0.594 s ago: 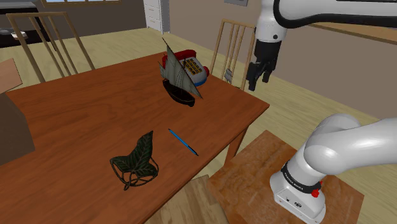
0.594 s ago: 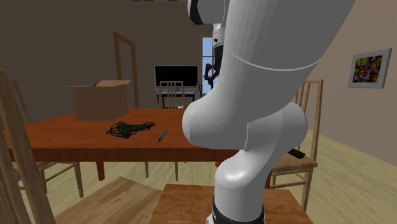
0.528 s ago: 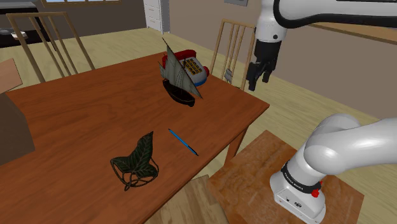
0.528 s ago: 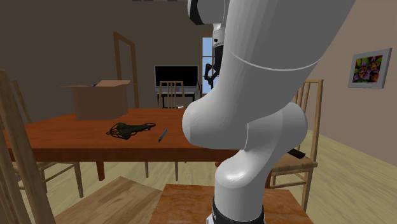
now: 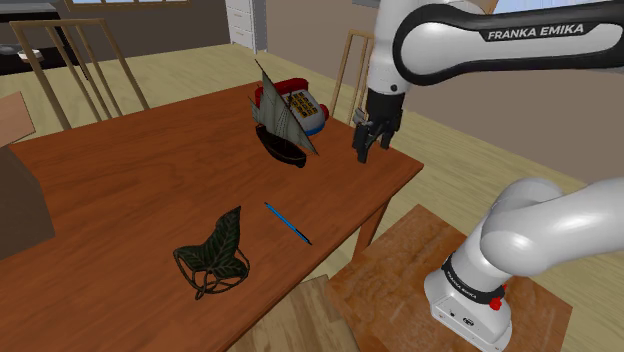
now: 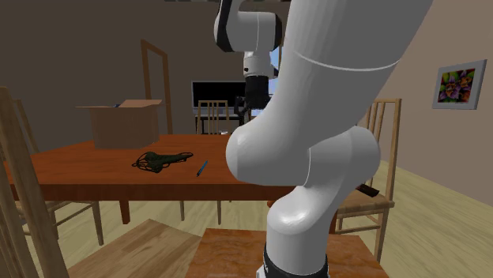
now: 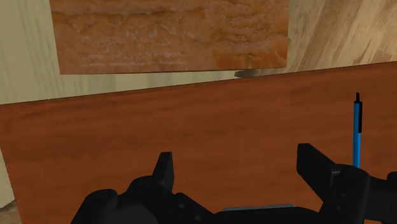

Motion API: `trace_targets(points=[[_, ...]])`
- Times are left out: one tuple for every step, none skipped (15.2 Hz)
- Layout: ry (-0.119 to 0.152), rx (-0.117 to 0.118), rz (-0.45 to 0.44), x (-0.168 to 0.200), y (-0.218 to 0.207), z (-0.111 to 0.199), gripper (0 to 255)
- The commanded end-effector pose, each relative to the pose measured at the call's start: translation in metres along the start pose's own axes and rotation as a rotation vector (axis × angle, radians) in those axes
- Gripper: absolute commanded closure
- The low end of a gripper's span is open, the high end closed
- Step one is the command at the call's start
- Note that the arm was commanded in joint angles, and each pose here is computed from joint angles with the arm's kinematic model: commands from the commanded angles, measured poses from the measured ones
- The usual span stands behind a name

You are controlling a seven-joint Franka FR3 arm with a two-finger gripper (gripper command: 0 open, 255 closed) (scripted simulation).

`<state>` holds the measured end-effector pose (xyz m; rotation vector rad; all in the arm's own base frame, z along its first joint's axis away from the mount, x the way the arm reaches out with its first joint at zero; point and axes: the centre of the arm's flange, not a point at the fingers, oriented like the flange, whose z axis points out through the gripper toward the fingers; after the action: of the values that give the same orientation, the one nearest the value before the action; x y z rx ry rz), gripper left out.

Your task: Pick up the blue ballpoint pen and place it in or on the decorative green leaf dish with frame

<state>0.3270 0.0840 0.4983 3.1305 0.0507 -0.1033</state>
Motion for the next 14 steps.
trace_targets(points=[[0.018,0.005,-0.005,0.010,-0.023,0.009,0],[0.026,0.006,-0.007,0.015,-0.033,0.015,0],[0.034,0.008,-0.010,0.019,-0.043,0.021,0],[0.042,0.010,-0.012,0.024,-0.053,0.027,0],[0.050,0.011,-0.015,0.028,-0.064,0.033,0],[0.058,0.013,-0.017,0.033,-0.074,0.038,0],[0.066,0.015,-0.020,0.038,-0.084,0.044,0],[0.074,0.016,-0.022,0.042,-0.094,0.050,0],[0.082,0.018,-0.025,0.047,-0.104,0.055,0],[0.090,0.019,-0.027,0.052,-0.114,0.061,0],[0.098,0.021,-0.029,0.057,-0.125,0.066,0],[0.106,0.023,-0.032,0.061,-0.135,0.072,0],[0.114,0.024,-0.034,0.066,-0.145,0.077,0],[0.122,0.026,-0.037,0.071,-0.155,0.082,0]])
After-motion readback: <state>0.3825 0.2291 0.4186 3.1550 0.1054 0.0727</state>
